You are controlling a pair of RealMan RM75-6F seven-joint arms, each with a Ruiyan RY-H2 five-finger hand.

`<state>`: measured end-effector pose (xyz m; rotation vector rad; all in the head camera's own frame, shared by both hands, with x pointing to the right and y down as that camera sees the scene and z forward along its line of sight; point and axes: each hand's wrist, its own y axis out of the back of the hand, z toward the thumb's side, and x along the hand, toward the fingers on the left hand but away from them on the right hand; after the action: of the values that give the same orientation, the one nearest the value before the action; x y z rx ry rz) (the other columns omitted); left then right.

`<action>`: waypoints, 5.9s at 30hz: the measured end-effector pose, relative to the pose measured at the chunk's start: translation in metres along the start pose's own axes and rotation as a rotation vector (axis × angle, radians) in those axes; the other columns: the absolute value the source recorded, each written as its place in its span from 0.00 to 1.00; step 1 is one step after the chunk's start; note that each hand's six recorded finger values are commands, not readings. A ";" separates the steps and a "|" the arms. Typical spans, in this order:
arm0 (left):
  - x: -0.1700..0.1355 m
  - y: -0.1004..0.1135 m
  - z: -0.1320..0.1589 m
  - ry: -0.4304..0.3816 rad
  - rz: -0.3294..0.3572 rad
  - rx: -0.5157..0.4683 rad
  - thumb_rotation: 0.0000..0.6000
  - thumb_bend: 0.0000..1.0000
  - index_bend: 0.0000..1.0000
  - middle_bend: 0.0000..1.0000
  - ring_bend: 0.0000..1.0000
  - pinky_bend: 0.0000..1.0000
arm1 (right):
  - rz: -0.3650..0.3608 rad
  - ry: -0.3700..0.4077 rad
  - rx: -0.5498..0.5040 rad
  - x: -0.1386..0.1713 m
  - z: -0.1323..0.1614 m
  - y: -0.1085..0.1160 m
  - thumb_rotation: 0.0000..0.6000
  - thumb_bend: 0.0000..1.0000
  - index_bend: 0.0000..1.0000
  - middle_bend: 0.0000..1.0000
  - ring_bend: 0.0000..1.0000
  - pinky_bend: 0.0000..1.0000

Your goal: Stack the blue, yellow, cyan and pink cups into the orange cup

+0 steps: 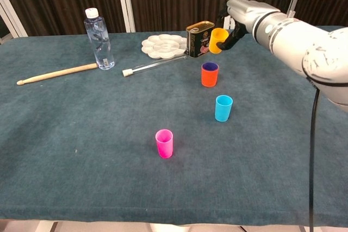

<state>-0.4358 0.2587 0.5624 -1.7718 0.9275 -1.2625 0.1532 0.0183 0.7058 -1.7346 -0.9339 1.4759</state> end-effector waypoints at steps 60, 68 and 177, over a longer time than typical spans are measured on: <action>-0.001 -0.006 0.003 -0.012 -0.025 0.006 1.00 0.42 0.00 0.00 0.00 0.08 | 0.296 0.277 0.123 0.095 -0.019 -0.074 1.00 0.47 0.42 0.00 0.00 0.00; -0.001 -0.005 0.003 -0.011 -0.024 0.003 1.00 0.42 0.00 0.00 0.00 0.08 | 0.283 0.265 0.107 0.090 -0.012 -0.077 1.00 0.47 0.54 0.00 0.00 0.00; -0.003 0.002 -0.003 0.004 -0.012 -0.003 1.00 0.42 0.00 0.00 0.00 0.08 | 0.469 0.415 -0.143 0.133 0.083 -0.108 1.00 0.47 0.54 0.03 0.00 0.01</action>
<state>-0.4390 0.2598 0.5605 -1.7804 0.9224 -1.2736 0.0743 0.1911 0.7182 -2.3648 -0.4389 1.2574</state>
